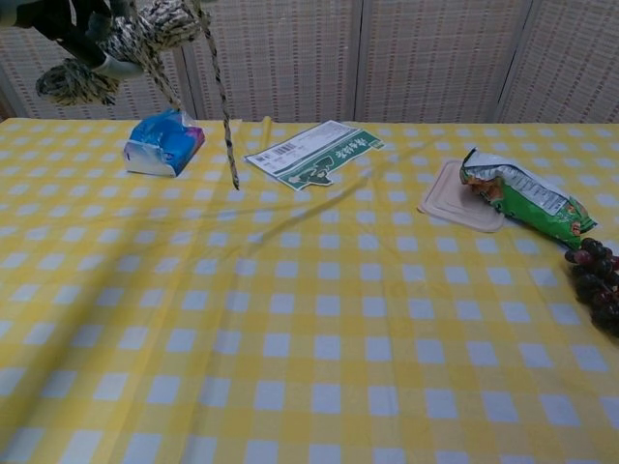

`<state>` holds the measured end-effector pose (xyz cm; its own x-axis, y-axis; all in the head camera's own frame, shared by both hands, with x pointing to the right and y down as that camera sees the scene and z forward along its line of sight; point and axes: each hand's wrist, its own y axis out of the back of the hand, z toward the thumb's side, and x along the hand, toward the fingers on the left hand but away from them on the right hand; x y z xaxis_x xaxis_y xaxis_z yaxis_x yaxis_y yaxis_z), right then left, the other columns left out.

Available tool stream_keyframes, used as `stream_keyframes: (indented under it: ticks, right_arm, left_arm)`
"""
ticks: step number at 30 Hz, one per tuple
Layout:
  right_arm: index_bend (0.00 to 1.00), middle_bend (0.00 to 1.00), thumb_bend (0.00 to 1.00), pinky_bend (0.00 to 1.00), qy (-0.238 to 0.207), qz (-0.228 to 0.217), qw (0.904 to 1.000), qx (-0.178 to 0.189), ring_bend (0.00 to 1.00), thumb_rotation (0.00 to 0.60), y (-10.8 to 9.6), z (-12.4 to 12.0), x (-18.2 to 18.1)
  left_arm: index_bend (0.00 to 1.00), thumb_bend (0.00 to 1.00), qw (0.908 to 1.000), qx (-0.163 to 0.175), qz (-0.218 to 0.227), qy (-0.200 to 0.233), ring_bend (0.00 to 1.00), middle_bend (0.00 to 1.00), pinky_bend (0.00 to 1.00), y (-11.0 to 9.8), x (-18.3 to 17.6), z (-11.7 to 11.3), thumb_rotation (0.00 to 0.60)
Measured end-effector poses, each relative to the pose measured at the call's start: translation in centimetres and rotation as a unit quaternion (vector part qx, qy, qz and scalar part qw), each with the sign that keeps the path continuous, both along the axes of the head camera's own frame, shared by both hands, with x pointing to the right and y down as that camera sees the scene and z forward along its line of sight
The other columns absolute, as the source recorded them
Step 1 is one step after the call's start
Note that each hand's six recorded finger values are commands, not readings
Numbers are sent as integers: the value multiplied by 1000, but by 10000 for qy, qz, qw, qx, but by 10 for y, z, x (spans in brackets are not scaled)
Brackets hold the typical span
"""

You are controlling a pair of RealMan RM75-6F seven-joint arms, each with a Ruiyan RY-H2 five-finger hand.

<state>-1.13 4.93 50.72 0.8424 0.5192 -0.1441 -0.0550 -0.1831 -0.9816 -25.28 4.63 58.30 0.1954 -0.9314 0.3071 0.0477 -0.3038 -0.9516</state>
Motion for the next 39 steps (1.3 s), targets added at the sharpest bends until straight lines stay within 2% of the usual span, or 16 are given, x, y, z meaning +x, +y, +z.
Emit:
stream_keyframes:
  ticks: [13,23,26,32,39]
  right_arm:
    - [596,298,456,168,-155,510,9985,-122,162,600,-33,-3,-8]
    - [596,298,458,168,8,838,9964,-96,162,600,-55,7,4]
    - [596,298,458,168,40,914,9957,-139,162,600,-58,11,8]
    - [596,298,458,168,118,1055,9940,-253,162,600,-63,24,19]
    - [596,298,458,168,163,1171,9918,-475,162,600,-64,42,29]
  left_arm:
    - [697,241,9967,131,568,564,534,716,511,22,31,-7,530]
    - [697,241,9843,501,906,1433,530,716,510,32,43,-23,551]
    - [698,241,9792,596,917,1709,530,716,510,31,42,-28,585]
    - [699,241,9728,830,833,1994,530,716,511,26,33,-38,571]
    - [698,241,9698,879,667,2175,530,716,510,20,22,-45,559]
